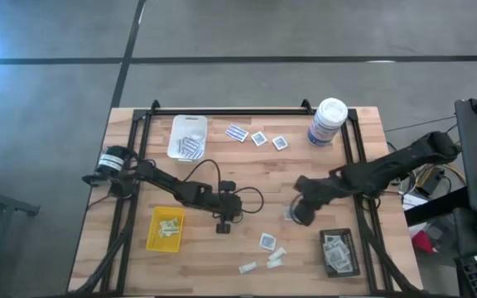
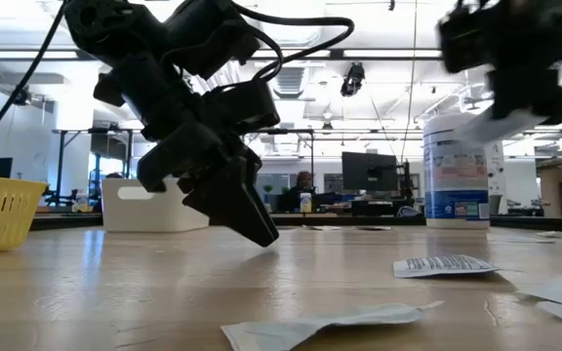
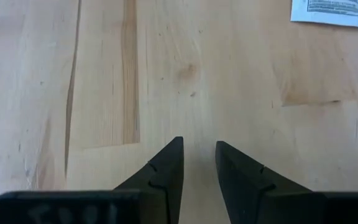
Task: Pick & Place First Aid Supplies
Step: Put the towelette pack into the black bin
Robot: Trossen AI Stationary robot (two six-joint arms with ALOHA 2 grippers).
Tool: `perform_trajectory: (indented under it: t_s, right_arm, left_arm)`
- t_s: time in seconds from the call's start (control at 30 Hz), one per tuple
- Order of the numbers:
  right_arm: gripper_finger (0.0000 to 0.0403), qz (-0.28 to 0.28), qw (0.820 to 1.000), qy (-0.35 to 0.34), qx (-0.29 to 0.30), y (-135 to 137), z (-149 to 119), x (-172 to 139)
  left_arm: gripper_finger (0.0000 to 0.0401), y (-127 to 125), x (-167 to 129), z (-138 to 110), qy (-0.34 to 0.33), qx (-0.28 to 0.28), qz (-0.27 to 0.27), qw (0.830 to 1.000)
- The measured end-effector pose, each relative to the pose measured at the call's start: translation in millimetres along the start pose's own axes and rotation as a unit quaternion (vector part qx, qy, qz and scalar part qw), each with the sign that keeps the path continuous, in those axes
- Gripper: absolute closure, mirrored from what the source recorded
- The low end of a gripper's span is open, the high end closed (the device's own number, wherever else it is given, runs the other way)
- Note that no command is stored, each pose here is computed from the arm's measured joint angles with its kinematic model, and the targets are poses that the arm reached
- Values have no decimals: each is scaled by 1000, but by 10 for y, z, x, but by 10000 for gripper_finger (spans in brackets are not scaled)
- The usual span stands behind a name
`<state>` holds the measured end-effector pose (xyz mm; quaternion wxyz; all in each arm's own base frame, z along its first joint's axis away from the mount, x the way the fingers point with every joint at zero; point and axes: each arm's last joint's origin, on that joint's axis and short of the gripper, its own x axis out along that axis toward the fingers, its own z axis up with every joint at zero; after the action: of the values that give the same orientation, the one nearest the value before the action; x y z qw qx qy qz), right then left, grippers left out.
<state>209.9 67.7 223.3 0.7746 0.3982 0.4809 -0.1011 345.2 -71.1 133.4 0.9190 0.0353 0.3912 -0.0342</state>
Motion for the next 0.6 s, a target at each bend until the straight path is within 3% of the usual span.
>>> perform_trajectory:
  t_s: [0.17,0.33,0.6]
  right_arm:
    - [394,-1,1000,31,-3,-11,-237,-210]
    - [394,34,997,75,-11,38,-430,-338]
    - [394,16,987,147,60,53,-748,-429]
  left_arm:
    - [300,-1,0,1,-1,-1,-1,1000]
    - [300,0,-1,-1,1,-1,-1,1000]
    - [300,-3,-1,-1,2,-6,-6,1000]
